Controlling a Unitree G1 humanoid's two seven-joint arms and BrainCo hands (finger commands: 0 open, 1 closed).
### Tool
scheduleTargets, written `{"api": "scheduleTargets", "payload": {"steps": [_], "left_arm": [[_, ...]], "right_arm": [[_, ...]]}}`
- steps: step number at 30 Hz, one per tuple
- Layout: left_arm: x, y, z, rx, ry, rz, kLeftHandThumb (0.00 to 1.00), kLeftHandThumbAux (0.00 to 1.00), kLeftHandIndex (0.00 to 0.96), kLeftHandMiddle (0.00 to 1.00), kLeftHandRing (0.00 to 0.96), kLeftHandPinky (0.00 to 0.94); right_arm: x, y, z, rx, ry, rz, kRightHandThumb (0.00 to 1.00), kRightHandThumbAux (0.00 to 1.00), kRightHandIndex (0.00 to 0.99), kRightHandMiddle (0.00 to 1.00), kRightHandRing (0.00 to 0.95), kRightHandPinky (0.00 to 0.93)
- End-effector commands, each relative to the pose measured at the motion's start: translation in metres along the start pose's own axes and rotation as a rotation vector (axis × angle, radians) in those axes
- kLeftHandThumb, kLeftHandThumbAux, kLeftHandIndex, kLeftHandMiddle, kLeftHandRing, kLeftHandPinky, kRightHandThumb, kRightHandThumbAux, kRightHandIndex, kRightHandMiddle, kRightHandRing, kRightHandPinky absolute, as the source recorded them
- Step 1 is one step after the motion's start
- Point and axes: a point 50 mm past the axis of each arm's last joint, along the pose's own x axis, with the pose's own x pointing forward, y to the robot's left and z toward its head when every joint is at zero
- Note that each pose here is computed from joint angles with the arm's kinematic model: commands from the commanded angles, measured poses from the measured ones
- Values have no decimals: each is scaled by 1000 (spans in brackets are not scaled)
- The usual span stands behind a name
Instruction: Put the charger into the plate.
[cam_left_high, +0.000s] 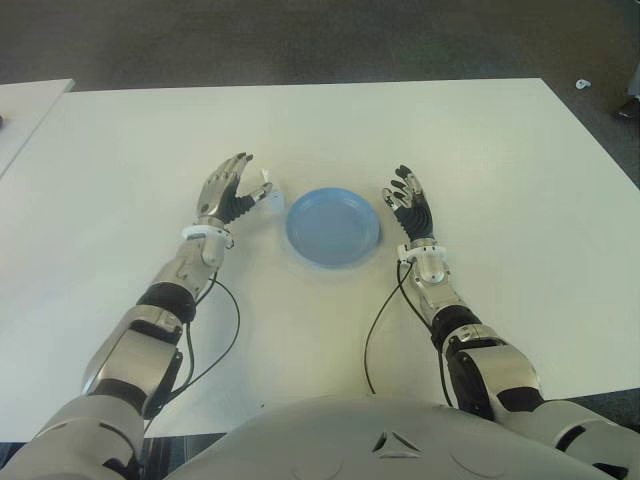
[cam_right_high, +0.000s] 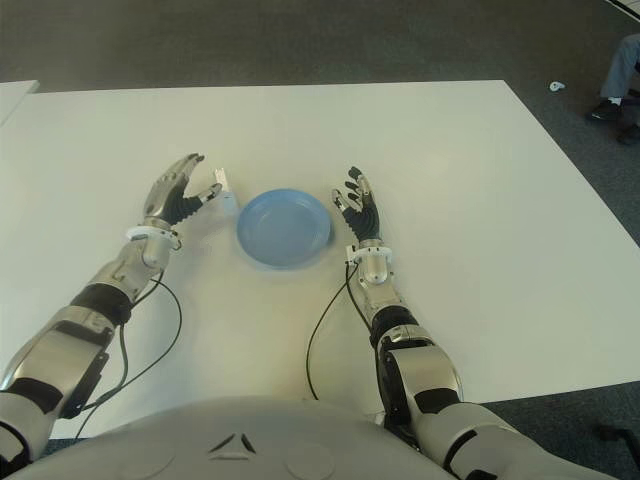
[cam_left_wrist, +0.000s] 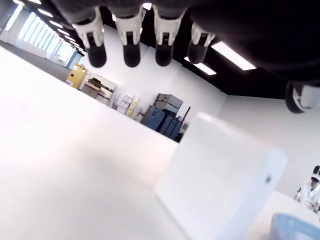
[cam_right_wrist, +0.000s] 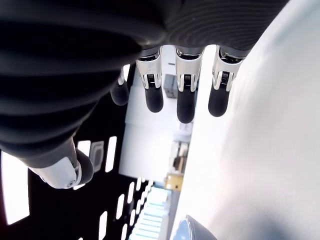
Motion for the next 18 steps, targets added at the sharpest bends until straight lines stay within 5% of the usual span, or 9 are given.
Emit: {"api": "scheduleTargets", "payload": {"steps": [1,18], "left_arm": [[1,7,-2,-11,12,-48,315,222,0,0,0,0],[25,29,-8,-61,5,-212,327,241,0,0,0,0]], "right_arm": [[-55,12,-60,-23,332,45,0,572,35,116,141,181],[-55,15,-59,-17,332,51,0,561,34,108,132,173]]}}
